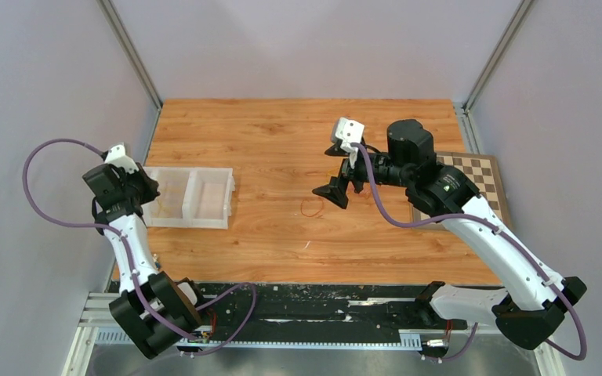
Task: Untangle the cables
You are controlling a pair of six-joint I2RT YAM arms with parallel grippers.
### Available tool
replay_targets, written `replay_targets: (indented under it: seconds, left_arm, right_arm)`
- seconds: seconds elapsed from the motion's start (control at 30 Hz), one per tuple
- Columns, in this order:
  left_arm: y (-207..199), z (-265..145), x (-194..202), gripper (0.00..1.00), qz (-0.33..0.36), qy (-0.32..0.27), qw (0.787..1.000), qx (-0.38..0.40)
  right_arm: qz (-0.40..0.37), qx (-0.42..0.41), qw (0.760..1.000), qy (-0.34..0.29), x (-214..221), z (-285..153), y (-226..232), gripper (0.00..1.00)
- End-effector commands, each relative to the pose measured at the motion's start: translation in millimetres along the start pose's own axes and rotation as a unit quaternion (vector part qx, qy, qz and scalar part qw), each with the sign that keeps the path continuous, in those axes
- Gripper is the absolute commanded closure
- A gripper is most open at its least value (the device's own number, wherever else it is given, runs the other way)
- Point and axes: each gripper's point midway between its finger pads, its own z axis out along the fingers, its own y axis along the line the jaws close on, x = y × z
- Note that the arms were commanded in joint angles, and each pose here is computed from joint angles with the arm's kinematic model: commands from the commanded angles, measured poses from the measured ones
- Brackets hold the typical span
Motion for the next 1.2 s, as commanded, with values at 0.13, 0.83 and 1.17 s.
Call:
replay_targets:
  seconds: [0.13,0.83,1.17]
  left_arm:
    - [58.3,22.2,5.7,1.00,-0.021,0.008,0.992,-0.126]
    - [6.2,70.7,20.0,0.66,0.016,0.056,0.998,-0.038]
    - [-32.3,14.6,-53.3,0.03,0.098,-0.021,0.995,-0.002]
  right_arm:
    - [0.000,0.018,1.000,0.012,-1.9,-9.0,-4.6,0.00]
    - [0.022,0.037,0.998,0.043,18.1,-8.1,-15.2,0.00]
    - [0.056,0.064,0.995,0.056,31.6,-23.1,-30.9,0.00]
